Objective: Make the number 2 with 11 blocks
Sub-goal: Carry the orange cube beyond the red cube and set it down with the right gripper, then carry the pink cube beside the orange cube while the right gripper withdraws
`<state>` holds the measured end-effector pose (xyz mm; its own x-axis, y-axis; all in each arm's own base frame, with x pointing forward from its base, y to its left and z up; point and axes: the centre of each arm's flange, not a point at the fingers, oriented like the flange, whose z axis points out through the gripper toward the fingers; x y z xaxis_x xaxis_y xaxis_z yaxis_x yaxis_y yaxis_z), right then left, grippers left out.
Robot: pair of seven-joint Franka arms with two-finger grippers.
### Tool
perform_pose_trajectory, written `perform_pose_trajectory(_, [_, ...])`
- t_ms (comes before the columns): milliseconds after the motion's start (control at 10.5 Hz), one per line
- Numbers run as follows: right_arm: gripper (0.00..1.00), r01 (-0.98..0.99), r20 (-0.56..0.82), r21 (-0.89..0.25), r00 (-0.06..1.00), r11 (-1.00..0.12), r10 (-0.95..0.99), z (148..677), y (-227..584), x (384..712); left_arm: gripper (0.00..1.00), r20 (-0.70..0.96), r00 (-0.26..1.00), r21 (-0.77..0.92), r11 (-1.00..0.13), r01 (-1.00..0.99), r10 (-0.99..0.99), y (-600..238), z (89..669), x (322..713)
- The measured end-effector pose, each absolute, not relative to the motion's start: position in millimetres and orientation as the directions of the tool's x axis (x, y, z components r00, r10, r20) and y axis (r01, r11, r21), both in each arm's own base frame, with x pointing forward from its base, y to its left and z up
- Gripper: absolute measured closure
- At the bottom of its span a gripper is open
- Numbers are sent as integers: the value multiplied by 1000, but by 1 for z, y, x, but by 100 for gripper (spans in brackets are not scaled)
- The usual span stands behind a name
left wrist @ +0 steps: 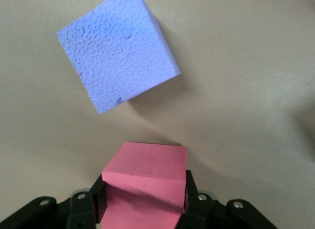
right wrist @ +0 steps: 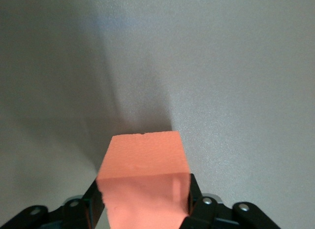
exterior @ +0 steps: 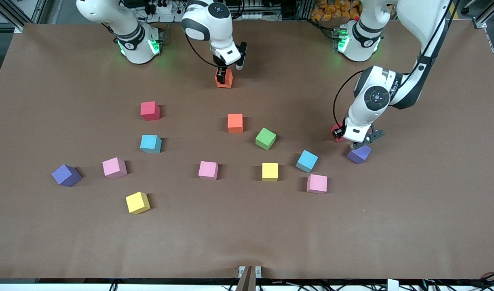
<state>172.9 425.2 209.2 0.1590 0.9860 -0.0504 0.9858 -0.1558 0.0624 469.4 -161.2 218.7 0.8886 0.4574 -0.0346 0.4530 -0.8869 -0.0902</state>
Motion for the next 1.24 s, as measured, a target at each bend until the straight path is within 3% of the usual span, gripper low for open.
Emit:
perform_pose_trajectory(381, [22,986,-55,62,159,-155,986,206,425,173,42,-3,805,-71,-803,591,593,-185,234,464])
perform_pose_trajectory(476, [15,986,-54,62,159,-156,986,206,426,173,42,-1,776,-70,-774,630,631,-192,234,461])
perform_pose_trajectory(572, [13,986,-54,62,159,-156,986,206,426,173,42,1,749,-66,-747,662,663,-202,235,457])
perform_pose_trajectory(667, [1,986,-52,63,160,-156,986,206,426,173,42,2,722,-68,-720,691,692,-214,238,451])
perform_pose_trajectory(1239, [0,984,-57,65,169,-166,984,215,428,178,42,24,624,-106,-619,778,781,-263,296,421])
